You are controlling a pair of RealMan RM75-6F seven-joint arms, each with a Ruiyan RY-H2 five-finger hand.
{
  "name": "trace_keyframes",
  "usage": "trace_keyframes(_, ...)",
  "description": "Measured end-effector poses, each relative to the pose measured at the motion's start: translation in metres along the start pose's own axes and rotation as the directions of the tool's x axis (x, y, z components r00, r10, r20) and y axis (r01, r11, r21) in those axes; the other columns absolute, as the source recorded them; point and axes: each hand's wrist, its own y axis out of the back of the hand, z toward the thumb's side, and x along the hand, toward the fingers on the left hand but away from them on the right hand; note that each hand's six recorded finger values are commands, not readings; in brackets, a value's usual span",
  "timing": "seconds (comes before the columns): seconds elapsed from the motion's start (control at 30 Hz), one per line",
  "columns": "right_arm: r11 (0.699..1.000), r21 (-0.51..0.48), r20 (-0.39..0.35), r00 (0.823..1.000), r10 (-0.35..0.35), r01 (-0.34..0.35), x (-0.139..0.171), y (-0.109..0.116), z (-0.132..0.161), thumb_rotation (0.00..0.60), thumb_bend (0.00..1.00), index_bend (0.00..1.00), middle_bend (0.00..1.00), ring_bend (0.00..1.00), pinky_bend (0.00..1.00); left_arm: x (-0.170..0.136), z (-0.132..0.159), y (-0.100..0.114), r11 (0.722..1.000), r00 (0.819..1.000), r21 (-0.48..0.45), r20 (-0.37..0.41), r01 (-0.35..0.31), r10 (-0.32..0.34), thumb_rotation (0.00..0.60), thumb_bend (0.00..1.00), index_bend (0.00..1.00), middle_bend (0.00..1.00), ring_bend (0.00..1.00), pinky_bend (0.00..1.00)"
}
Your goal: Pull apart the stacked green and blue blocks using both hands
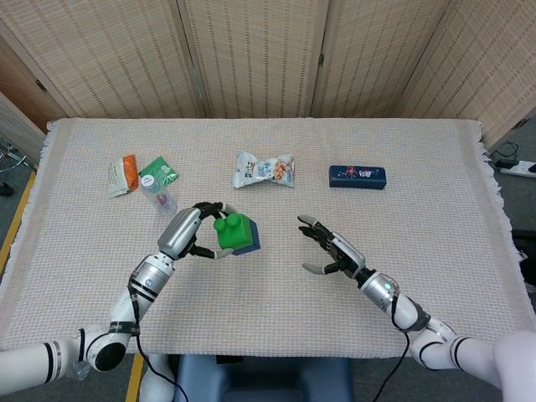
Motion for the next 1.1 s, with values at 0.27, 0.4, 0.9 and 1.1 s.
trace_keyframes(0.27,1.000,0.005,-0.025,1.000,0.013,-0.013,-0.026,-0.021,0.009,0.600,0.31,0.03,0.00,0.07,0.04,0.001,0.000,-0.004,1.000,1.000,-0.005,0.000,0.013,-0.013,0.600,0.44,0.72,0.86,0.56,0.24)
trace_keyframes(0.4,1.000,0.000,-0.035,0.999,0.027,-0.027,-0.038,-0.037,0.011,0.600,0.31,0.04,0.00,0.07,0.04,0.003,-0.002,-0.005,1.000,1.000,-0.005,-0.003,0.016,-0.016,0.600,0.44,0.72,0.86,0.56,0.24)
trace_keyframes(0.9,0.998,-0.004,-0.037,0.997,0.065,-0.065,-0.066,-0.067,0.023,0.600,0.31,0.11,0.00,0.09,0.05,0.004,0.002,-0.009,0.999,0.999,-0.021,0.005,0.034,-0.034,0.600,0.44,0.72,0.86,0.55,0.23)
trace_keyframes(1.1,0.998,0.012,-0.031,0.998,0.060,-0.060,-0.062,-0.067,0.016,0.600,0.31,0.13,0.00,0.10,0.05,0.004,0.000,-0.006,0.999,1.000,-0.026,-0.003,0.029,-0.029,0.600,0.44,0.72,0.86,0.55,0.23)
